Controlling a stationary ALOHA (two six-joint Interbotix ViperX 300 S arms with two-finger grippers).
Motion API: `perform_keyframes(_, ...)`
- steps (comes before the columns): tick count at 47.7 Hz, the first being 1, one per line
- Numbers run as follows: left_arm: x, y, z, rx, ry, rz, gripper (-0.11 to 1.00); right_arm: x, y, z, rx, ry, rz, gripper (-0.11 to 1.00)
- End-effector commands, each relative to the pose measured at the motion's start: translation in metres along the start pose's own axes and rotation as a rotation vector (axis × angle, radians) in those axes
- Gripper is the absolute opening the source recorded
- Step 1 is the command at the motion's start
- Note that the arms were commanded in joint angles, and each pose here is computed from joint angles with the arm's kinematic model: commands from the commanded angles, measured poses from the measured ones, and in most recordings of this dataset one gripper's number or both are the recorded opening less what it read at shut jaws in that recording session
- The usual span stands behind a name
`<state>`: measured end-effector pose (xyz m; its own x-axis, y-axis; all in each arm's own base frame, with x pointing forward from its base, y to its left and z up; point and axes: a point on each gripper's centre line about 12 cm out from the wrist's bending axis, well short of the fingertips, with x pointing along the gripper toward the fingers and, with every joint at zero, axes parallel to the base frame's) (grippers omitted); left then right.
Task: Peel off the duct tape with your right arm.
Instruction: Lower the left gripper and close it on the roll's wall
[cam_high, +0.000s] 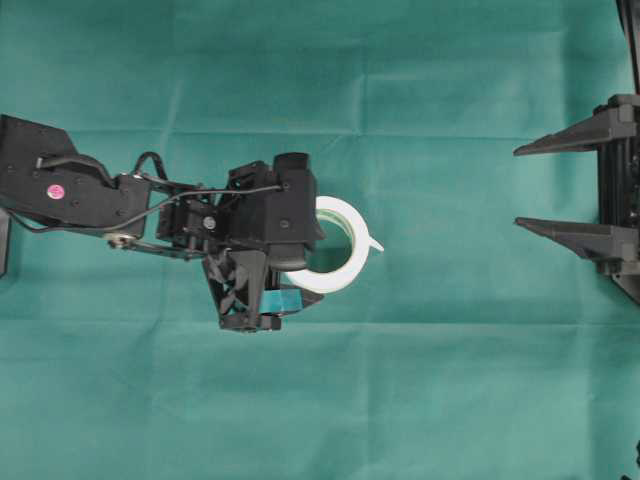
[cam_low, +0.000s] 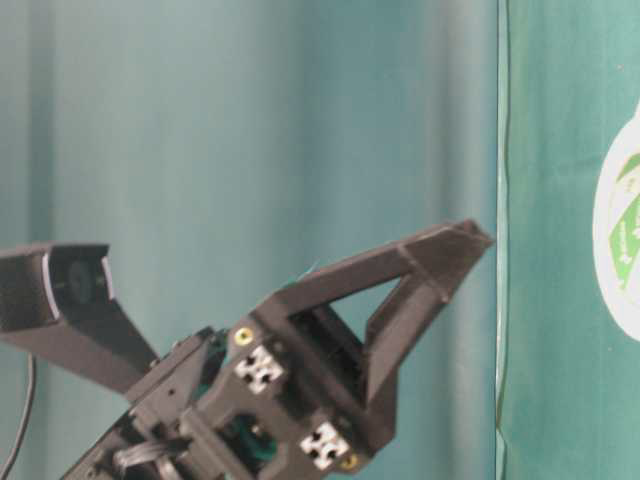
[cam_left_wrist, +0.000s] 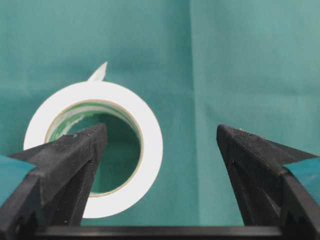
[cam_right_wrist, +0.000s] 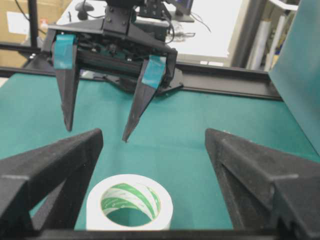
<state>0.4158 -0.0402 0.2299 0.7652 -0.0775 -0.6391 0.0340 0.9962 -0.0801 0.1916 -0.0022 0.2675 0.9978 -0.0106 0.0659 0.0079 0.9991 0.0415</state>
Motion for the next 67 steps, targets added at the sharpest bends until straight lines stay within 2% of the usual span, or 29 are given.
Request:
perform_keyframes(1, -0.002, 0.0, 0.013, 0.0, -0.028, -0.001, 0.94, 0.002, 0.0, 0.008, -0.001, -0.024, 0.002, 0.76)
perform_keyframes(12, 0.019, 0.003, 0.001, -0.002, 0.019, 0.007, 0.94, 0.002, 0.0, 0.008, -0.001, -0.026, 0.002, 0.76)
perform_keyframes(32, 0.069, 0.014, -0.041, -0.014, 0.146, 0.03, 0.94, 0.002, 0.0, 0.006, -0.001, -0.021, 0.001, 0.76)
perform_keyframes(55, 0.091, 0.017, -0.061, -0.016, 0.163, 0.034, 0.94, 0.0, 0.0, 0.002, -0.002, -0.011, 0.0, 0.76)
perform_keyframes(67, 0.096, 0.017, -0.063, -0.014, 0.152, 0.032, 0.93, 0.0, 0.0, 0.001, -0.001, -0.009, 0.001, 0.76)
